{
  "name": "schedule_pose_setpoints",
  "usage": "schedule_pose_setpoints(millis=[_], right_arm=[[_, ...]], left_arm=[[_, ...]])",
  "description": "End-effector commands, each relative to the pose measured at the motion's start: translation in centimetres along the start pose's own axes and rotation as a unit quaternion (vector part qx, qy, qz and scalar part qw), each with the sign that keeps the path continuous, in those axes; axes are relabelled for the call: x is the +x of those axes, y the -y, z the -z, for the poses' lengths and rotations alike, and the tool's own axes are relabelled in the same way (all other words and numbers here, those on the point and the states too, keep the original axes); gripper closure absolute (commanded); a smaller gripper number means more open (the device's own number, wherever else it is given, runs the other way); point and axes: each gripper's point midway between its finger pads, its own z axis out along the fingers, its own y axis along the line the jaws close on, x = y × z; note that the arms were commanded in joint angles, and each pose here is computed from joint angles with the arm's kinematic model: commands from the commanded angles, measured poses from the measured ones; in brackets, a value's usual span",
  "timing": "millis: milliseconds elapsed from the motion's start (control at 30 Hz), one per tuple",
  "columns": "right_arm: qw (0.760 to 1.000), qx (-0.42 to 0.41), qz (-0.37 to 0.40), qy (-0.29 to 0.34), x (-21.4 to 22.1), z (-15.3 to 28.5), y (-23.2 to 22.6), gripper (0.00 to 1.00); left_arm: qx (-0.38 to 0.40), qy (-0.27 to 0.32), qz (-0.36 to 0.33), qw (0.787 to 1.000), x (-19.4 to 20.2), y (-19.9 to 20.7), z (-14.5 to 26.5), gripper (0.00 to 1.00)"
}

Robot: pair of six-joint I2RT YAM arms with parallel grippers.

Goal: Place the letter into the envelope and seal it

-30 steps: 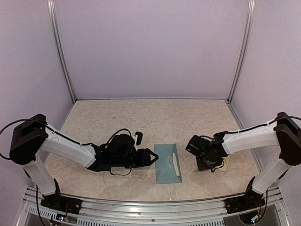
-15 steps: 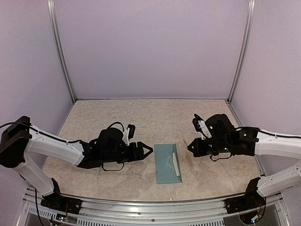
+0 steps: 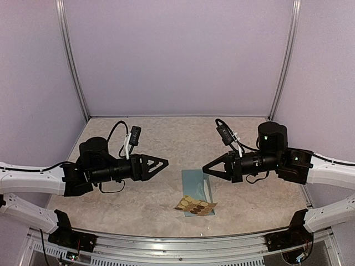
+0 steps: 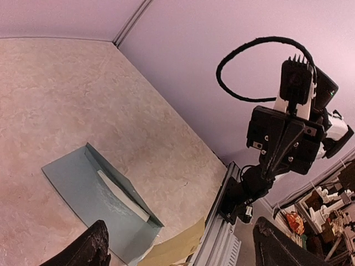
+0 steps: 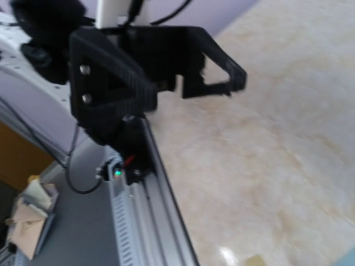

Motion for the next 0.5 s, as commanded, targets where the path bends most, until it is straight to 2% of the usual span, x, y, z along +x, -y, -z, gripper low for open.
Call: schedule_pose_setpoints(millis=[0,67,200,233,267,300,367,467], right_arm=[[0.998,-0.053,0.034,0.027,-1.9,0.4,-2.7,1.00],[0.999,-0.018,0.023,0.018,-1.5,-0.1,-1.1,1.00],[0.997,0.058,-0.004,-0.053,2.6,-1.4,3.3,1.00],[0.995,0.064,-0.010,-0.074,4.0,-1.8,4.1,0.93],[0.993,0.073,-0.015,-0.092,5.2,-2.0,4.8,0.74],[0.990,0.085,-0.018,-0.107,6.4,-2.2,5.5,0.62],[0.986,0.100,-0.018,-0.134,8.5,-2.6,6.3,0.45],[0.980,0.120,0.007,-0.158,10.7,-3.7,6.4,0.28]], left_arm=[[0.078,-0.048,-0.069,0.993,2.2,3.5,0.1,0.15],[0.073,-0.061,-0.088,0.992,2.9,3.8,-0.5,0.15],[0.018,-0.083,-0.076,0.993,4.1,0.8,-1.1,0.16],[0.014,-0.089,-0.074,0.993,4.5,0.5,-1.1,0.16],[0.012,-0.097,-0.073,0.993,5.2,0.2,-1.1,0.16],[0.009,-0.103,-0.071,0.992,5.9,-0.1,-0.9,0.16],[-0.012,-0.108,-0.057,0.992,6.9,-1.2,-0.5,0.16],[-0.066,-0.100,-0.011,0.993,7.4,-4.2,0.3,0.15]])
